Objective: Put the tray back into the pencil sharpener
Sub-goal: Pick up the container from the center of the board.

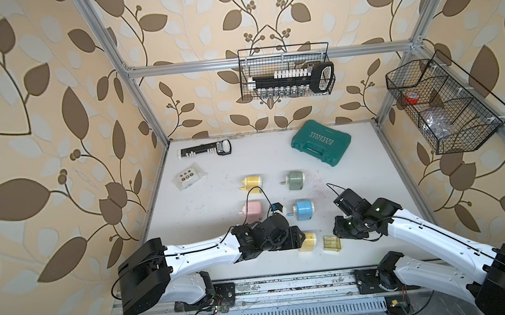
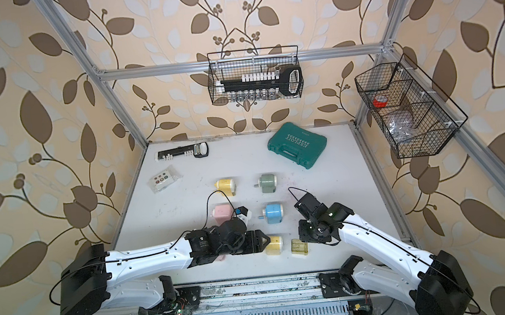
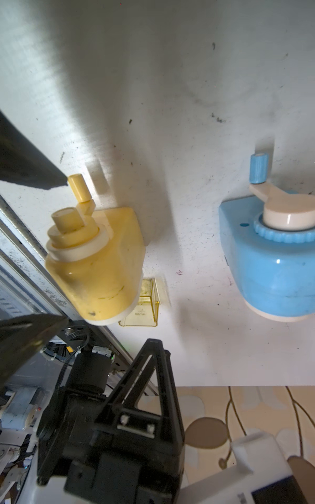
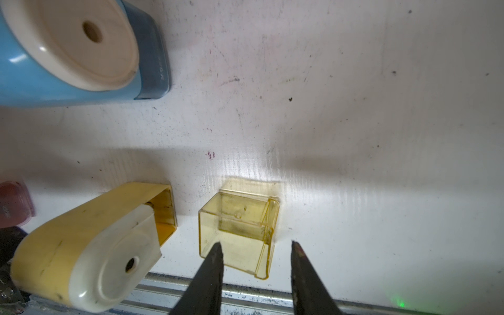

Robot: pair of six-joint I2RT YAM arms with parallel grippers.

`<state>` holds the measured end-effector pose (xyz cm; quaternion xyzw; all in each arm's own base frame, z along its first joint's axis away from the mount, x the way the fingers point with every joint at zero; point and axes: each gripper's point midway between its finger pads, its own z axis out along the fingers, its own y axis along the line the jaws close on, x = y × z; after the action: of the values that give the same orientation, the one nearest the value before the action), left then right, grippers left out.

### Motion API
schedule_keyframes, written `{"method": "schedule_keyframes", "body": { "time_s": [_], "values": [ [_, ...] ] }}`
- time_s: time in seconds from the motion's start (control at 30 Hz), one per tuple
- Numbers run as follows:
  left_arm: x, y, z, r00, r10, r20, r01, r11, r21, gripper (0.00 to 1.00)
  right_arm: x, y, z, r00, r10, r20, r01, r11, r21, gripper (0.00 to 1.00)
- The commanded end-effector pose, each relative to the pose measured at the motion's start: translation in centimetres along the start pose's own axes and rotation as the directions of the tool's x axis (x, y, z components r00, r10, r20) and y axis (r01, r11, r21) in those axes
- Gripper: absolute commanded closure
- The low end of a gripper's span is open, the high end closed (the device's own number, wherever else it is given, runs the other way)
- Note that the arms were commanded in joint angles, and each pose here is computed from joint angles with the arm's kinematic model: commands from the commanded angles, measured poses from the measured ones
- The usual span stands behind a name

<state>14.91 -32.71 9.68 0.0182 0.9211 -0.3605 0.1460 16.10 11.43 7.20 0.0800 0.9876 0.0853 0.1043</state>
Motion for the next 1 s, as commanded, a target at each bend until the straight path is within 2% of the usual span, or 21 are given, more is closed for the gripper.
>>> {"method": "schedule_keyframes", "body": {
  "time_s": [0.0,0.63,0.97],
  "values": [
    [-0.2,-0.5,0.6,0.999,-0.039,0.004,0.039,0.998,0.047,0.28,0.7,-0.5,0.5,1.000,-0.002,-0.016,0.002,1.000,0.022,0.62],
    [0.2,-0.3,1.6,0.998,-0.064,-0.012,0.065,0.996,0.058,0.35,1.6,-0.4,0.9,0.999,-0.014,-0.038,0.015,0.999,0.029,0.63],
    [0.3,0.1,1.5,0.997,-0.071,-0.013,0.072,0.996,0.047,0.35,2.2,-0.7,0.8,0.999,-0.023,-0.049,0.026,0.998,0.062,0.63]
  ]
}}
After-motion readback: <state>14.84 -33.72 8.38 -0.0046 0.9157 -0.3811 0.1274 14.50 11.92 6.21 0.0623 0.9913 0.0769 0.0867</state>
